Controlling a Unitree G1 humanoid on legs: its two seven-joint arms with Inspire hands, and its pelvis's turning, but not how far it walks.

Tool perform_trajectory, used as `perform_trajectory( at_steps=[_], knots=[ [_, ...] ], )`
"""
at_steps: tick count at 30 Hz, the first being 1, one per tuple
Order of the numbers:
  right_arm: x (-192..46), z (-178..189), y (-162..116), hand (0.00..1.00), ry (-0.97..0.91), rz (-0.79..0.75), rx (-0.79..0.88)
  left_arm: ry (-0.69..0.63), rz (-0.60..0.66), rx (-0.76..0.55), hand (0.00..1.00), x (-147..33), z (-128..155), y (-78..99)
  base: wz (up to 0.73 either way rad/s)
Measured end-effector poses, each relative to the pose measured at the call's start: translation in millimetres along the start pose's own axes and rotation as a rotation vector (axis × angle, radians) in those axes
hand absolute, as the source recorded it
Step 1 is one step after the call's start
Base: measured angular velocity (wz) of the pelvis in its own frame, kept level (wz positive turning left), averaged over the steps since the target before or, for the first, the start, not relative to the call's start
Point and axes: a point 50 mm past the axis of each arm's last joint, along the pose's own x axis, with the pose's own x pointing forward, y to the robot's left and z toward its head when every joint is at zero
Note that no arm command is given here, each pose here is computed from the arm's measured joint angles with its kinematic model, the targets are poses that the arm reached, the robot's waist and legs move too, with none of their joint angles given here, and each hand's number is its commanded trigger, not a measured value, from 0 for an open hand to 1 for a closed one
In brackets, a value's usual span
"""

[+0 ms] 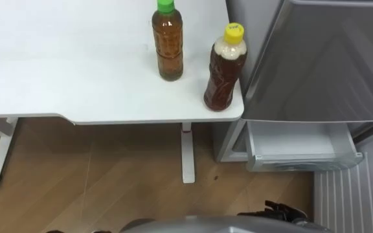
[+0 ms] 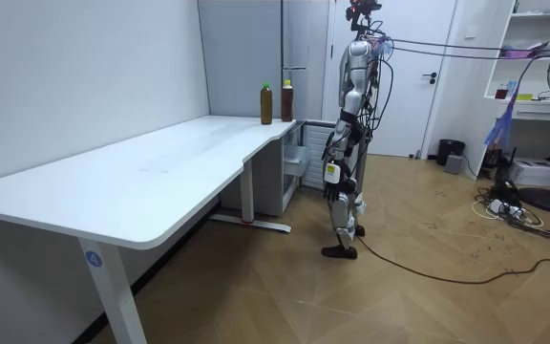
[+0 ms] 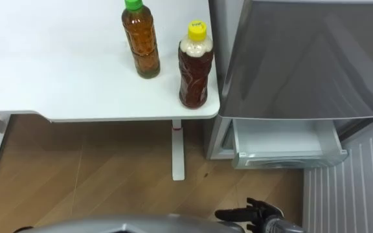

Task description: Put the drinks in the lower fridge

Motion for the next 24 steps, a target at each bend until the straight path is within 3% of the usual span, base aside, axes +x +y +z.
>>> perform_trajectory(
  at_steps=[20, 24],
  knots=[
    [-0.1, 0.0, -0.4, 0.0, 0.0, -0.002, 0.004, 0.0, 0.006, -0.003, 0.0, 0.0, 0.0, 0.5, 0.0],
    [-0.2, -1.0, -0.6, 0.0, 0.001, -0.003, 0.006, 0.0, 0.01, -0.055, 0.0, 0.1, -1.9, 1.1, -0.02]
  ],
)
